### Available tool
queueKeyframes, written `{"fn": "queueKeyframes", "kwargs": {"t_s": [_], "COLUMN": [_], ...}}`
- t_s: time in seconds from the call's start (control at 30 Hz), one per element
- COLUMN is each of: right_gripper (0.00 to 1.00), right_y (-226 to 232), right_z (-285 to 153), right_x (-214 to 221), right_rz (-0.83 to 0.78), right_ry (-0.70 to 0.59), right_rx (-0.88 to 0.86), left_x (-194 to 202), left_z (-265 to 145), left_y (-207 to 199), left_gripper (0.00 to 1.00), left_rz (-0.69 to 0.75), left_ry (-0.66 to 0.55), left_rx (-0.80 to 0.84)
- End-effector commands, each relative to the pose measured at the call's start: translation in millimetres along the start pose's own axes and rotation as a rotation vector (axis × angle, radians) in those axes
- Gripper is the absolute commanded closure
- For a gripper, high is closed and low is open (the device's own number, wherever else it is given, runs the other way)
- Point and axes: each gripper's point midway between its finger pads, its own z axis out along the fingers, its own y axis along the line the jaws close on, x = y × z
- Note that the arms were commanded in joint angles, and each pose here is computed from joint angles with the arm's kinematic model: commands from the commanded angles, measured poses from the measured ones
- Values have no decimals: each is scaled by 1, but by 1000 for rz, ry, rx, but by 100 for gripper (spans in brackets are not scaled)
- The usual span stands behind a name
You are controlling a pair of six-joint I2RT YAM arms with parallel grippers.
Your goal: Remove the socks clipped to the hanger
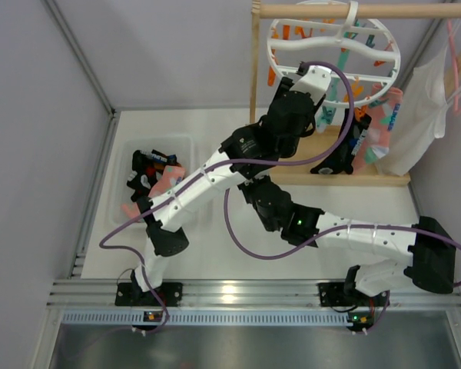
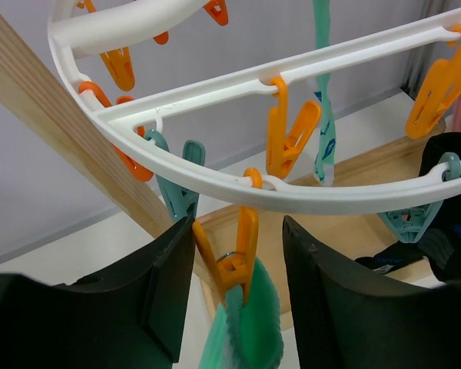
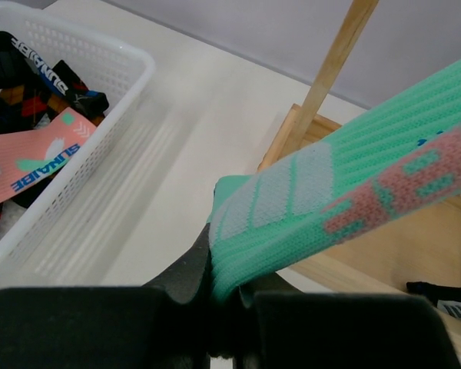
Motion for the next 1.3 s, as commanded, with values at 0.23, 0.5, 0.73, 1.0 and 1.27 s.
{"fn": "queueKeyframes", "kwargs": {"t_s": [0.23,0.5,0.73,1.0,1.27], "right_gripper": [100,100,100,100,100], "right_y": [13,5,4,0,5], "right_z": [-11,-29,-62,-96,-95], "right_x": [-15,12,47,63,45], "right_rz": [15,47,88,117,183], "right_ry": [-43,-57,-39,-17,-29], "right_rx": [-67,-114,-261,-430,-631], "left_x": [-1,-4,-5,-13,0], "left_z": [21,20,13,-11,-53], "left_y": [1,5,2,21,95], "left_gripper": [72,91,75,29,2], "left_rz": [-29,-39,-73,-123,-122], "left_ry": [-35,-41,-37,-40,-3], "left_rx": [-22,-22,24,32,-199]}}
